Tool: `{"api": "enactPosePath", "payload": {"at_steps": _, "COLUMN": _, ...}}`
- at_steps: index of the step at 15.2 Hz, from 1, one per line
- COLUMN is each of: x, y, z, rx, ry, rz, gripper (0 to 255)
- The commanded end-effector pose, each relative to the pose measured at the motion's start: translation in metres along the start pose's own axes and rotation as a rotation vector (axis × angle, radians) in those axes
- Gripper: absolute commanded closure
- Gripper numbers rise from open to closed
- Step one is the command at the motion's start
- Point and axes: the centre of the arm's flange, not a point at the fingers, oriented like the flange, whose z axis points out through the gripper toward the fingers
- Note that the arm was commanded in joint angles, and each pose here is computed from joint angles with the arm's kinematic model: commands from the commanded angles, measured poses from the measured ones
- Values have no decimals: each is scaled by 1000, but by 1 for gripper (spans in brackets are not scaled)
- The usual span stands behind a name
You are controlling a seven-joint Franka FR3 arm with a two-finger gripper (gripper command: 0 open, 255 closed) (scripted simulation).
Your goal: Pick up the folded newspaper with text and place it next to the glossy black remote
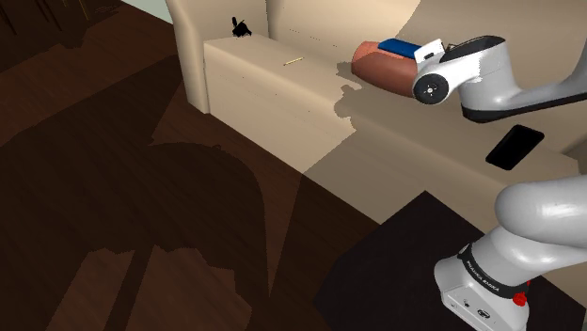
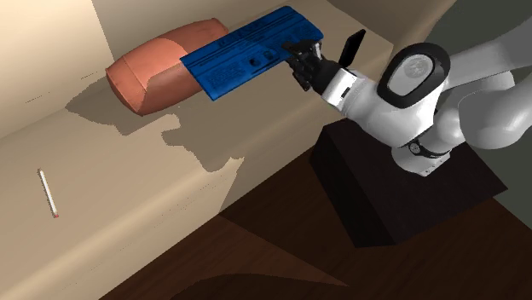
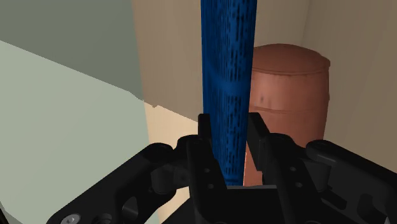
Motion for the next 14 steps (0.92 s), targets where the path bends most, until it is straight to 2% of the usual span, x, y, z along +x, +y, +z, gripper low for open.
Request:
{"api": "enactPosePath", "payload": {"at_steps": 1, "x": -25, "y": -3, "z": 6, "rx": 1, "ry": 2, "rz": 0, "gripper": 255}}
{"api": "enactPosePath", "payload": {"at_steps": 3, "x": -49, "y": -3, "z": 12, "rx": 1, "ry": 2, "rz": 0, "gripper": 255}}
{"api": "enactPosePath", "payload": {"at_steps": 14, "x": -48, "y": -60, "z": 16, "rx": 1, "ry": 2, "rz": 0, "gripper": 255}}
